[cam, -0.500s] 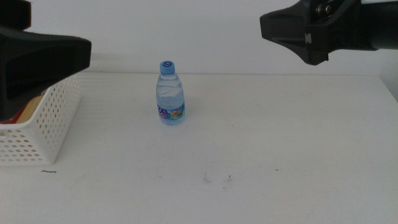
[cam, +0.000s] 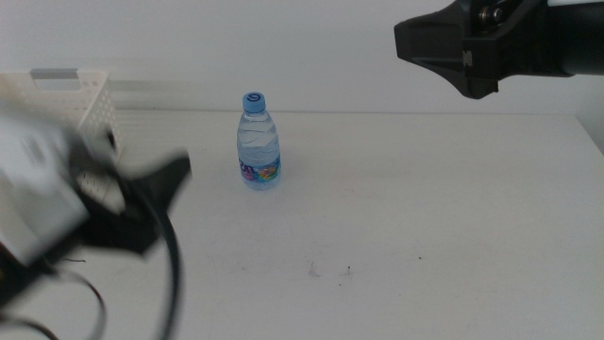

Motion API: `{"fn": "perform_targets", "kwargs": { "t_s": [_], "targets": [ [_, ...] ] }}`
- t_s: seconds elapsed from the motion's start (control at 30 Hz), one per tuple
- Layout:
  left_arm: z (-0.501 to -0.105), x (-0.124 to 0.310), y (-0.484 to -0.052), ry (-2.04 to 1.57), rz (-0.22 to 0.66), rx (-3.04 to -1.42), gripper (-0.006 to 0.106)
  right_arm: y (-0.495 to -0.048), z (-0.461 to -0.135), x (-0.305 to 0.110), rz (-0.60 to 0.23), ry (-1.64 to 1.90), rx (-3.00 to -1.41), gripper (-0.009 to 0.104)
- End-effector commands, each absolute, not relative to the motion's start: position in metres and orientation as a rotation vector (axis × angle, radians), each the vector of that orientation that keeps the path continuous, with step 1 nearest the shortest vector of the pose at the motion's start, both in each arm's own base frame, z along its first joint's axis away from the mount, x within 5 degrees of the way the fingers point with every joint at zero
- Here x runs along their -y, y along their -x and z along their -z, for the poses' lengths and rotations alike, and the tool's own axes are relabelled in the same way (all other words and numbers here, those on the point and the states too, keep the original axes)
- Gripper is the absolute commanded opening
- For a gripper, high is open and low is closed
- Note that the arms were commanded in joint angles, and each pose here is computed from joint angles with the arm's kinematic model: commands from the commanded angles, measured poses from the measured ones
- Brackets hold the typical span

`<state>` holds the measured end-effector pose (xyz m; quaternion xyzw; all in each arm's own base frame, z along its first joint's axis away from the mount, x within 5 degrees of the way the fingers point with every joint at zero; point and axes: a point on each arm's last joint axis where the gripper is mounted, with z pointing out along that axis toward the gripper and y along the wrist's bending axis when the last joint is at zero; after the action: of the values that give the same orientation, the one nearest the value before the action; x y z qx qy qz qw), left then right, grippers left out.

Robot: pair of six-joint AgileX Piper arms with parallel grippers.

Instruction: Use arms to grab the bottles and put them into the dustbin to the left of the table.

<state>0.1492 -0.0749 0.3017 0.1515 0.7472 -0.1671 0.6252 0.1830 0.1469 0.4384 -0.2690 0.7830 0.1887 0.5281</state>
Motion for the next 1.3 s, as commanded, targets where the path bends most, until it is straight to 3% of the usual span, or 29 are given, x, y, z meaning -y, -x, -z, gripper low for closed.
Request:
{"fn": "perform_targets", "kwargs": {
  "t_s": [0.0, 0.13, 0.27, 0.47, 0.77, 1.27],
  "targets": [
    [-0.269, 0.074, -0.149, -0.27, 0.426, -1.642, 0.094, -0.182, -0.441, -0.145, -0.446, 0.639, -1.856, 0.084],
    [-0.229, 0.073, -0.151, -0.268, 0.399, -1.698, 0.094, -0.182, -0.441, -0.145, -0.446, 0.639, -1.856, 0.084],
    [-0.215, 0.078, -0.159, -0.282, 0.38, -1.781, 0.094, -0.182, -0.441, -0.145, -0.446, 0.639, -1.856, 0.084],
    [-0.2, 0.089, -0.181, -0.318, 0.353, -1.683, 0.094, -0.182, -0.441, -0.145, -0.446, 0.639, -1.856, 0.084],
    [-0.155, 0.121, -0.246, -0.306, 0.368, -1.709, 0.094, -0.182, -0.441, -0.145, -0.446, 0.639, -1.856, 0.084],
    [-0.11, 0.15, -0.349, -0.239, 0.296, -1.721, 0.094, -0.182, -0.441, -0.145, -0.446, 0.639, -1.856, 0.084]
  ]
}}
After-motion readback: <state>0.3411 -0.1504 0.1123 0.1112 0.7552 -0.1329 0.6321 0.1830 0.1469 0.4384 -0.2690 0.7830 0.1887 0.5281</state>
